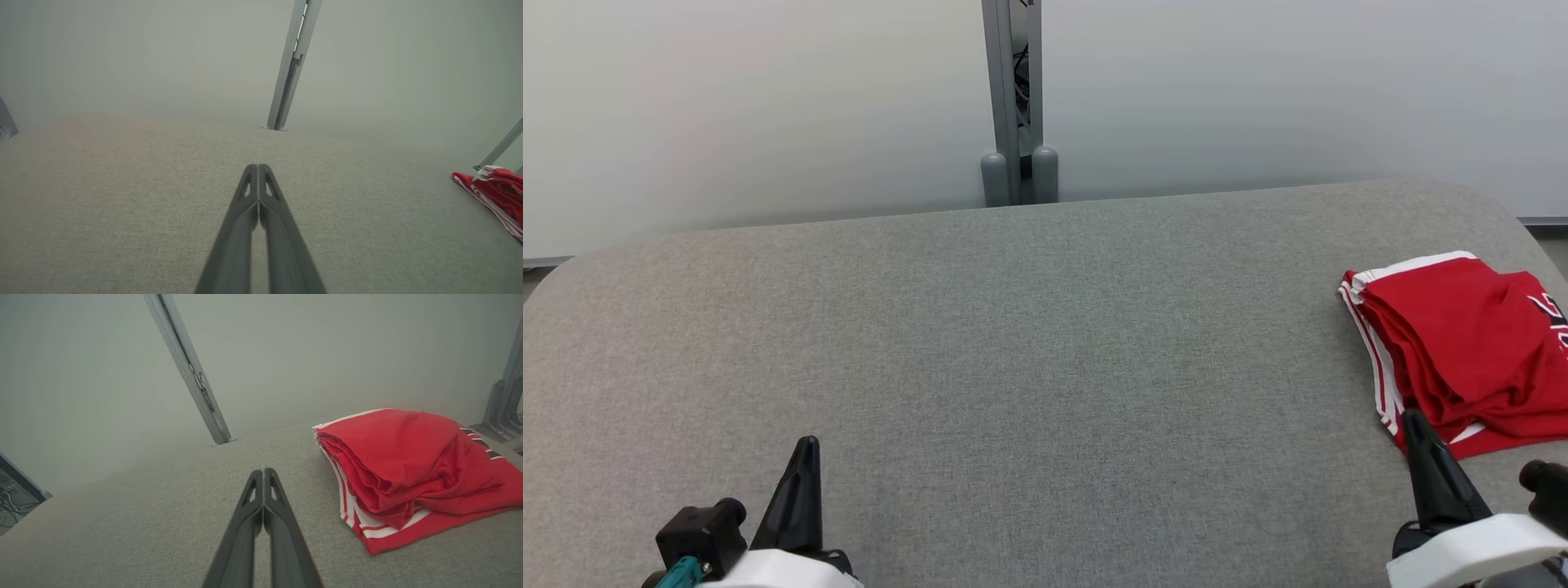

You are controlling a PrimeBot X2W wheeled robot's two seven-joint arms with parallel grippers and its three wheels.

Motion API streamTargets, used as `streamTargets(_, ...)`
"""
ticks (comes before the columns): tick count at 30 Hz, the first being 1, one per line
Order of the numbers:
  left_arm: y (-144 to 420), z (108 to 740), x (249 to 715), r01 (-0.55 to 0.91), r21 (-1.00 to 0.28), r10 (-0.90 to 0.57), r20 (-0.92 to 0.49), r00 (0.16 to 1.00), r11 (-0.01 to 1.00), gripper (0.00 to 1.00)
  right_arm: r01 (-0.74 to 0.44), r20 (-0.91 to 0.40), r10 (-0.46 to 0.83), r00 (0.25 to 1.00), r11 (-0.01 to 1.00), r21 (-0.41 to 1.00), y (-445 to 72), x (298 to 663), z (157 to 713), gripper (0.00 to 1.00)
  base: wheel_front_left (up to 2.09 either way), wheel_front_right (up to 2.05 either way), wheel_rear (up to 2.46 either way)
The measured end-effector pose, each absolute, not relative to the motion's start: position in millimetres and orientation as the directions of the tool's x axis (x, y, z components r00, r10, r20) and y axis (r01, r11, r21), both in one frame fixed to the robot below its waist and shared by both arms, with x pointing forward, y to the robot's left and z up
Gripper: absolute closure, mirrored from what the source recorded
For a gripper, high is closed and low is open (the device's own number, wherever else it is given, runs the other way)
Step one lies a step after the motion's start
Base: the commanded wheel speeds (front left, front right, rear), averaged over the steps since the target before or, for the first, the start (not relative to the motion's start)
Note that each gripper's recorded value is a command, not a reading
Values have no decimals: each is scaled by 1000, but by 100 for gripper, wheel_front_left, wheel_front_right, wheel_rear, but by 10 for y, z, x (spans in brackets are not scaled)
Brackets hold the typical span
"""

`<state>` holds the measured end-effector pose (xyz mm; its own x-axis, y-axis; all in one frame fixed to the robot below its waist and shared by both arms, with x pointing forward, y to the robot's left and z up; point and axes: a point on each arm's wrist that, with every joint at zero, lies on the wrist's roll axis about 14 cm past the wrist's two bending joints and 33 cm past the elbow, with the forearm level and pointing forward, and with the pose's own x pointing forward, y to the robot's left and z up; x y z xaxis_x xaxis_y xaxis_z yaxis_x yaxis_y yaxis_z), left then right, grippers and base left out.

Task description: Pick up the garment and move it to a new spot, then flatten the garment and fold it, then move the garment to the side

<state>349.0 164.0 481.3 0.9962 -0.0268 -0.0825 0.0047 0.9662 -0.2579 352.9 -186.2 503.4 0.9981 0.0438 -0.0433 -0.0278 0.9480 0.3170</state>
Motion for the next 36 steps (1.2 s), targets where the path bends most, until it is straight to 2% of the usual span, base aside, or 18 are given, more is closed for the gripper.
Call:
streamTargets(17, 1536, 4799, 3584, -17, -527, -40, -97, 994, 850, 100, 77, -142, 1, 990, 837, 541, -2177, 3671, 4882, 100, 0, 0, 0)
streamTargets(36, 1477, 4834, 3685, -35, -728, -41, -86, 995, 684, 100, 145, -193, -2, 981, 670, 728, -2410, 3781, 4817, 100, 0, 0, 0)
